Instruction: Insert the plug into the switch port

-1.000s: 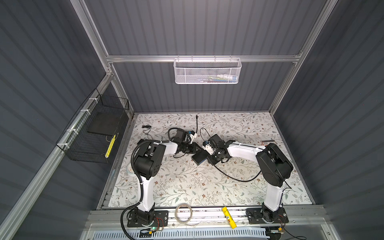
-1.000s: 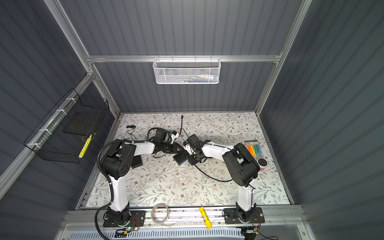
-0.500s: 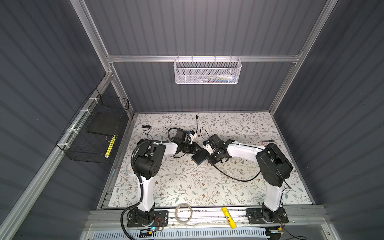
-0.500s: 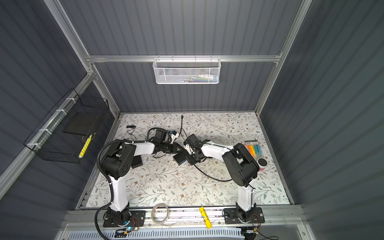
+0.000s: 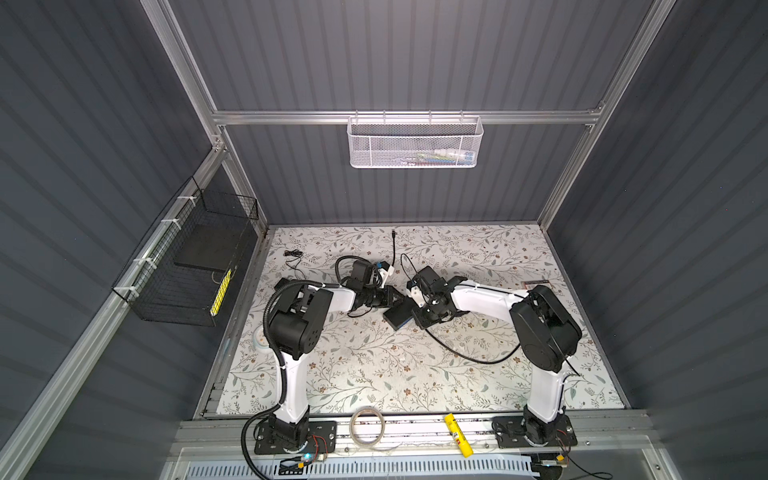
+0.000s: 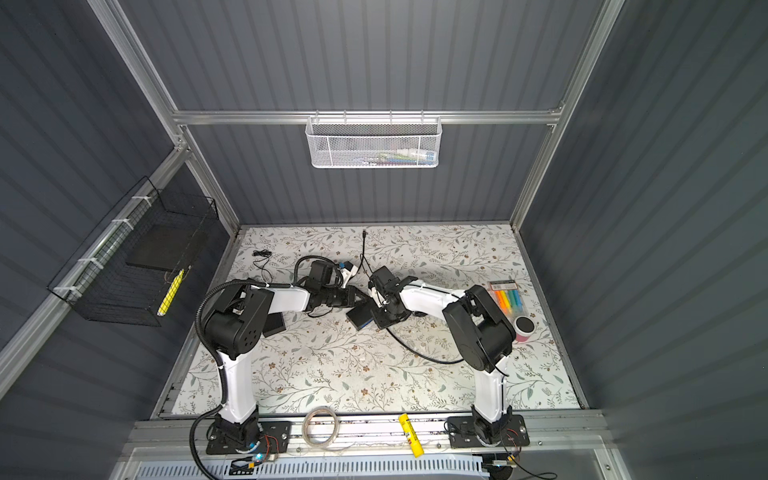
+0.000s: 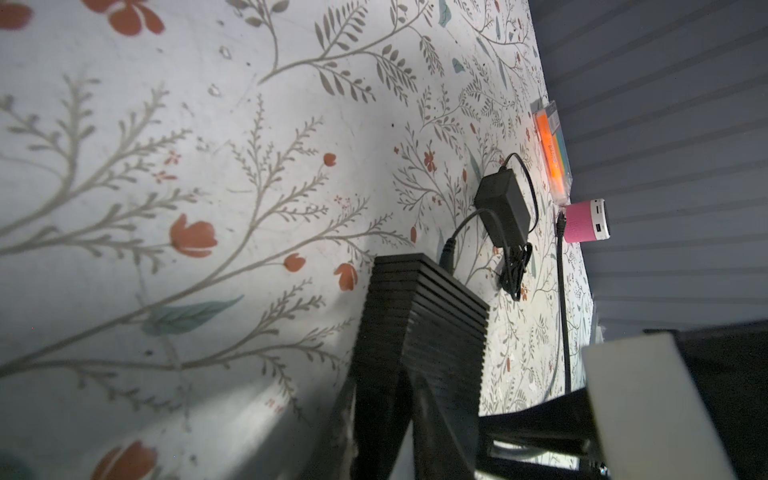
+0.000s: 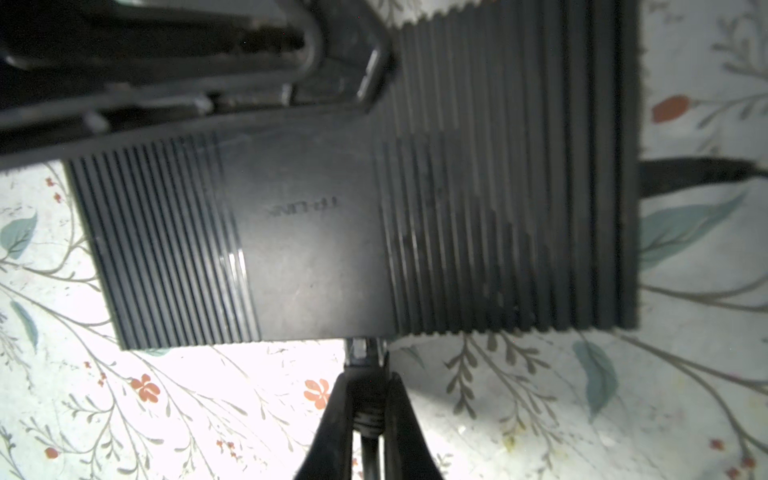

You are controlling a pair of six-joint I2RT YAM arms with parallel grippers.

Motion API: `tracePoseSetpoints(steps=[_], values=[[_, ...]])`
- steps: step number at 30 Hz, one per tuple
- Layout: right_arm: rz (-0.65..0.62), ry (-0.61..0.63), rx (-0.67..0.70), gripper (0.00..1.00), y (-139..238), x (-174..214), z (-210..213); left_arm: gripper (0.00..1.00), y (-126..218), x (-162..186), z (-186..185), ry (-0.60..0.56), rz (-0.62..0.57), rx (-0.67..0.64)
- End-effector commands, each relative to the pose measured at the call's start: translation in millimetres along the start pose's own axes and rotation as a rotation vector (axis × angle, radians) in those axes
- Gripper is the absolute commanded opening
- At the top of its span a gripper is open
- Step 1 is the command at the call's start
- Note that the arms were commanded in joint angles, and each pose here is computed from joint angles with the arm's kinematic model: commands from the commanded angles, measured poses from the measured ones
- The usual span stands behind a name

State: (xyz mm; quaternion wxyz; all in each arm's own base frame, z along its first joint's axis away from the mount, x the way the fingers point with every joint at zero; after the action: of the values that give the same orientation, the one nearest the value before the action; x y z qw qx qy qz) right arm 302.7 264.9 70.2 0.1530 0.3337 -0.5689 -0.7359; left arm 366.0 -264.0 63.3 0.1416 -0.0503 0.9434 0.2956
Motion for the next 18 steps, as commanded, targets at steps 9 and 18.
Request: tracePoseSetpoints(steps=[9,18], values=[[-0.195,-0.037,0.034,0.0,5,-50,-5,0.23,-18,82,49,0.212,0.243,-0.158],[-0.183,-0.018,0.049,0.0,27,-61,-4,0.23,-21,86,50,0.214,0.246,-0.152]])
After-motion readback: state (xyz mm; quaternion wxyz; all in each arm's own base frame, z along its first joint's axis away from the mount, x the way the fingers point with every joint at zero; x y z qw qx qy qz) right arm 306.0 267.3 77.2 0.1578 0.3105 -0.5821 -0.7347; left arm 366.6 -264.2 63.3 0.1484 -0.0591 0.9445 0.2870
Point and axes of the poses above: each gripper's point midway between its finger pads, its own y axis back along the fingers, its own z axis along the line the jaws close on, x = y × z, the point moved 5 cm from there along y, back along the fingers, and after that the axes turned 11 degrees about y, right-handed, at the moved point
